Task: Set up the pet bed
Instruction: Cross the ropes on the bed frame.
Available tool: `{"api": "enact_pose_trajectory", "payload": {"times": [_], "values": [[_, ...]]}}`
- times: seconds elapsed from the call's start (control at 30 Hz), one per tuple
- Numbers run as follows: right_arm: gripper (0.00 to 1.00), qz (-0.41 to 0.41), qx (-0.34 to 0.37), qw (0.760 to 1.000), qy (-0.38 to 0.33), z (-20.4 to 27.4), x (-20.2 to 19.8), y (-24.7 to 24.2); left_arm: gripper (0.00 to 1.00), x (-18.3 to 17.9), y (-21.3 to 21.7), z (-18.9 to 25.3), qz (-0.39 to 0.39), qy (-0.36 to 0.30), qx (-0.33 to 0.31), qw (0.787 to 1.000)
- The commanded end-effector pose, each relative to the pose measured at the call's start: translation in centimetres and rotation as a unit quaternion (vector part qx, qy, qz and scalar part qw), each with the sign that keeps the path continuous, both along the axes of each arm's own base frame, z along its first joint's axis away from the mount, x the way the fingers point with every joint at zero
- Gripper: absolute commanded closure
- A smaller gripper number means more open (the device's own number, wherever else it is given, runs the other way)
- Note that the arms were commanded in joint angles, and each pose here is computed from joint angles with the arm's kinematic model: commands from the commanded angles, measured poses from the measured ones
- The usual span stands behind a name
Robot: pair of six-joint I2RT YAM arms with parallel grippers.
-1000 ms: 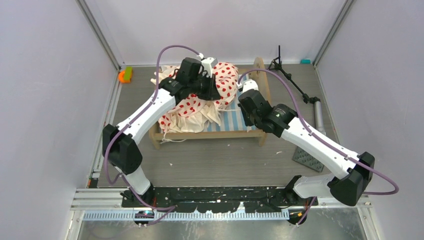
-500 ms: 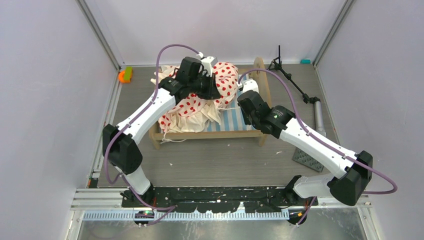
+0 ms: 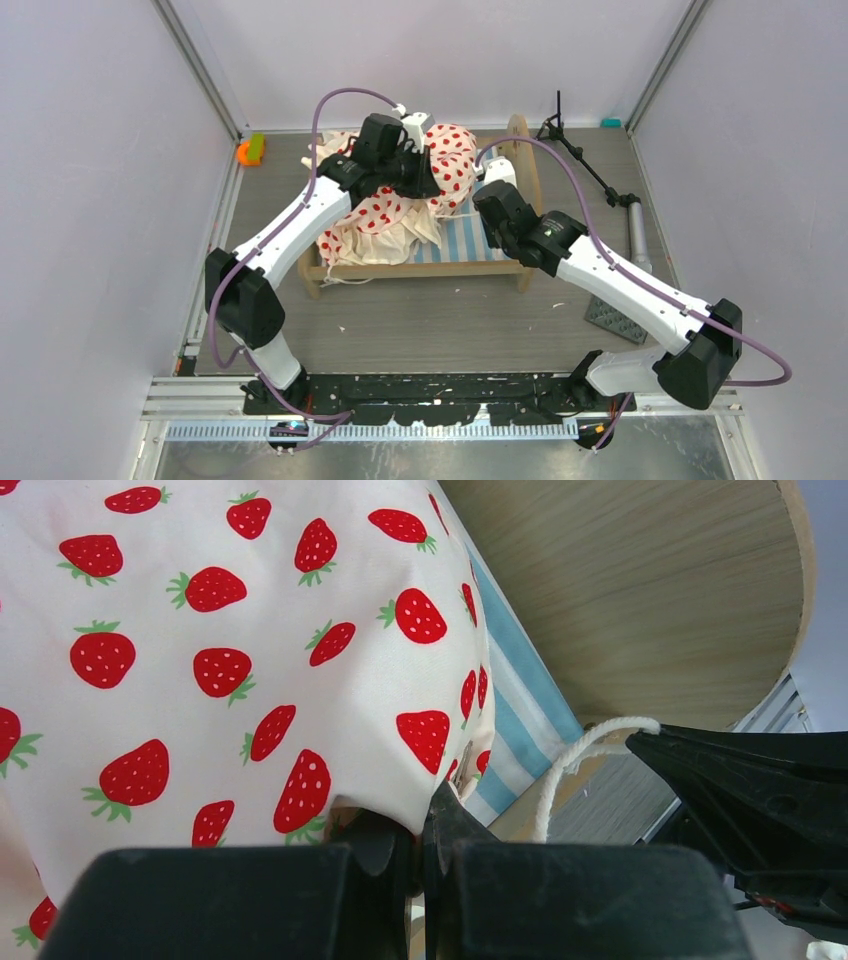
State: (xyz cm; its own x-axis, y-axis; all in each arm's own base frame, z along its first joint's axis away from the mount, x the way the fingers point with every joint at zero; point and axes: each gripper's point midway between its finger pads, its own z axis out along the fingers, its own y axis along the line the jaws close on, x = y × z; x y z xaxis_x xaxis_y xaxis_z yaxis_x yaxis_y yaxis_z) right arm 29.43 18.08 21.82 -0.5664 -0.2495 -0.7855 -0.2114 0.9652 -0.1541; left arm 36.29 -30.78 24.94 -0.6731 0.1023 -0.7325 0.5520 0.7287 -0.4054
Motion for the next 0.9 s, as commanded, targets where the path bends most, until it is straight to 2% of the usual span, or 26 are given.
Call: {"api": "enact_pose_trajectory", "payload": {"times": [0.0,0.87], "values": [[1.00,-0.008,0.002,1.000,-0.015,0.2,0.8,0.1,1.00,0.9,-0.4,2.9,0.004,-0.038,-0.023,0.999],[1.00,0.004,0.025,0.999,0.020,-2.2,-0.4,0.9,1.00,0.9,-0.5,2.5,0.001,-0.033,-0.019,0.999]]}}
